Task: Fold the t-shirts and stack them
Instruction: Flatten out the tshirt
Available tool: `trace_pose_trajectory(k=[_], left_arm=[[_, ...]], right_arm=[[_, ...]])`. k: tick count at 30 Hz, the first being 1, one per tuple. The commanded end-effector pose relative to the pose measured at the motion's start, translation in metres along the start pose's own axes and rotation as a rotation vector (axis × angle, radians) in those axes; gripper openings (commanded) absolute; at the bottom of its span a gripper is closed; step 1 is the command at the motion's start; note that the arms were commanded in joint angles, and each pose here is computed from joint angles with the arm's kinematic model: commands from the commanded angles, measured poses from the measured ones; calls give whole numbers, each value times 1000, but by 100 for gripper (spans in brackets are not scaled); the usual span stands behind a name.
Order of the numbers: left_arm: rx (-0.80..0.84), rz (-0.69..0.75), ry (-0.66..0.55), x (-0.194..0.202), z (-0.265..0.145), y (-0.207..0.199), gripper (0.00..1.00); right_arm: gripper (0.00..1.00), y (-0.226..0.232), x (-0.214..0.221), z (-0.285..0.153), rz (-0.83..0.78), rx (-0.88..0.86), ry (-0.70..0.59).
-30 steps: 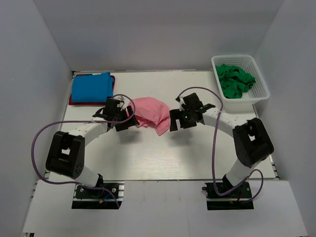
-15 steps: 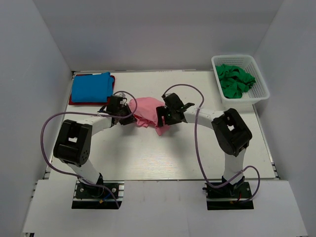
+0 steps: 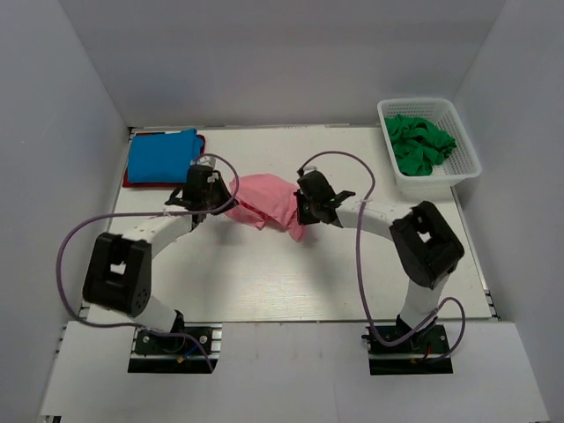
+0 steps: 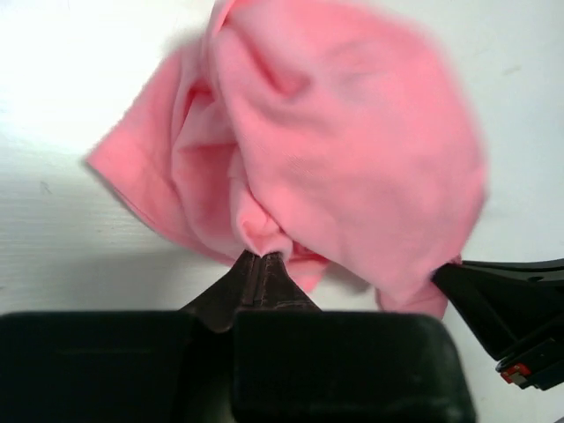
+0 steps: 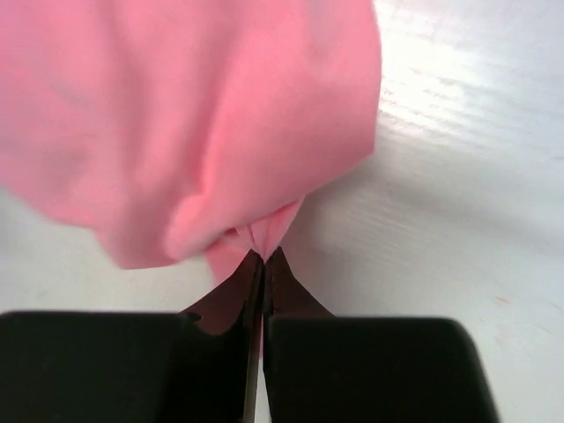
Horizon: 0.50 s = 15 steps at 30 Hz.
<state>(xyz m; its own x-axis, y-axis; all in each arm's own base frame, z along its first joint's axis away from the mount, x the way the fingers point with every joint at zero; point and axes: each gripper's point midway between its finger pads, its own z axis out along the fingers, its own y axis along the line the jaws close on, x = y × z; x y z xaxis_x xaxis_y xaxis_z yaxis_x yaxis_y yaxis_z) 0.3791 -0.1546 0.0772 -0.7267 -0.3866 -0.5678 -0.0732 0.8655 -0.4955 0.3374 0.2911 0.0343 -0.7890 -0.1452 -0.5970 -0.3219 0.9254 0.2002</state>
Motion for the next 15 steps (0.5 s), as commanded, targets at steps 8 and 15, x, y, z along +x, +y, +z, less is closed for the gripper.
trace_pose_trajectory(k=[8, 15], left_arm=[[196, 45, -602, -142, -186, -87, 0], [236, 77, -906, -200, -293, -115, 0]], right_arm=[[0, -19, -175, -218, 65, 109, -669], [0, -50, -218, -357, 66, 227, -977]])
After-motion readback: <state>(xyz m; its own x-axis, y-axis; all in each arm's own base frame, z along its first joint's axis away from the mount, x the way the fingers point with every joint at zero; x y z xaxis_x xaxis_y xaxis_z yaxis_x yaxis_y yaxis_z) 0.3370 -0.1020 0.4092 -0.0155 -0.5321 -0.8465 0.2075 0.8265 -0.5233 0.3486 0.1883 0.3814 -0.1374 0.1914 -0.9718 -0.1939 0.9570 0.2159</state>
